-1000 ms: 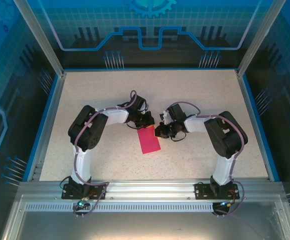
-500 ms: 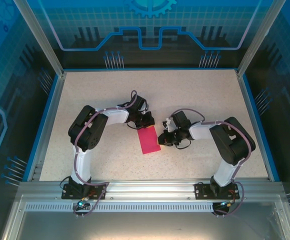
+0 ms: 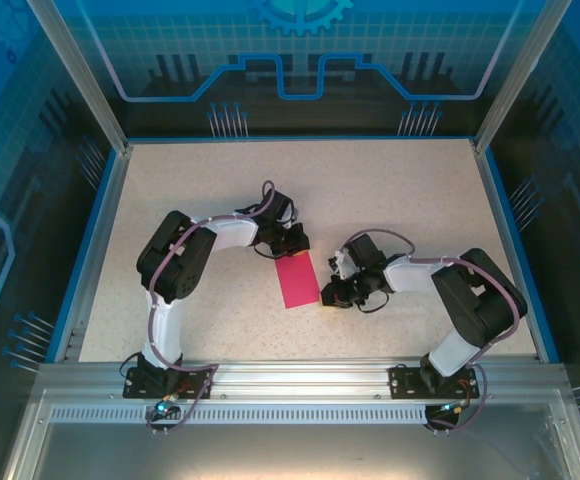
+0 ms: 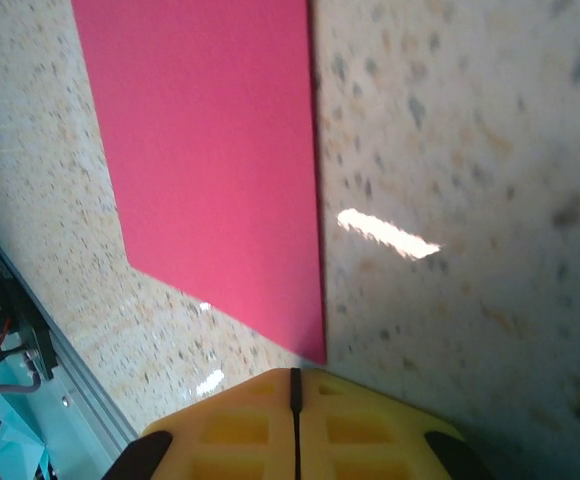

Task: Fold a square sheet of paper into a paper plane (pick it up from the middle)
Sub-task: First fold in half a square sheet of paper at the center of the table.

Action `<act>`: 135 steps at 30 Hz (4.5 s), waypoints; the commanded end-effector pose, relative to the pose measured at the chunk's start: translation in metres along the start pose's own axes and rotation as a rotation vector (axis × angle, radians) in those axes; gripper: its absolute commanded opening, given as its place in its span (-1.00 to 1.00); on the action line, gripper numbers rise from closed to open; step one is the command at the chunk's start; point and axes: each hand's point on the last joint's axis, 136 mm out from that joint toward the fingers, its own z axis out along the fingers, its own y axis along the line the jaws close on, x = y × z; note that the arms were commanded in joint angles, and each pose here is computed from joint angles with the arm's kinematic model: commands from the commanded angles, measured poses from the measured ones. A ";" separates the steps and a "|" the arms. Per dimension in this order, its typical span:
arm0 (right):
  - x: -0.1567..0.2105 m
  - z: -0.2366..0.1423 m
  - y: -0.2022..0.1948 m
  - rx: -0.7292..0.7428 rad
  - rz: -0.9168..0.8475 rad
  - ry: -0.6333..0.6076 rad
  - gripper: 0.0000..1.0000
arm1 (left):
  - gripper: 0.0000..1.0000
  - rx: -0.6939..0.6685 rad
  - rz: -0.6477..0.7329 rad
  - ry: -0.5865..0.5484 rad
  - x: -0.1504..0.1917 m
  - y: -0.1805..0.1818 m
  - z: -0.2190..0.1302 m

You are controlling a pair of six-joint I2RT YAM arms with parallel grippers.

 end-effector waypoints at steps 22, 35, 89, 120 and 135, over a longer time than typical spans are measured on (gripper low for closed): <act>-0.091 0.009 0.041 -0.022 -0.026 -0.101 -0.89 | -0.90 -0.060 -0.013 0.017 0.004 0.019 0.006; -0.065 0.034 -0.006 0.100 0.057 0.007 -0.91 | -0.89 -0.052 0.009 -0.003 -0.002 0.013 0.002; -0.017 0.026 -0.020 0.087 0.093 0.067 -0.92 | -0.85 0.014 0.041 0.088 0.033 -0.006 0.010; 0.024 0.023 -0.041 0.122 0.110 0.143 -0.92 | -0.89 -0.118 0.005 -0.052 -0.029 0.045 0.006; 0.044 0.011 -0.040 0.116 0.119 0.146 -0.92 | -0.89 -0.118 0.031 -0.033 -0.029 0.048 0.010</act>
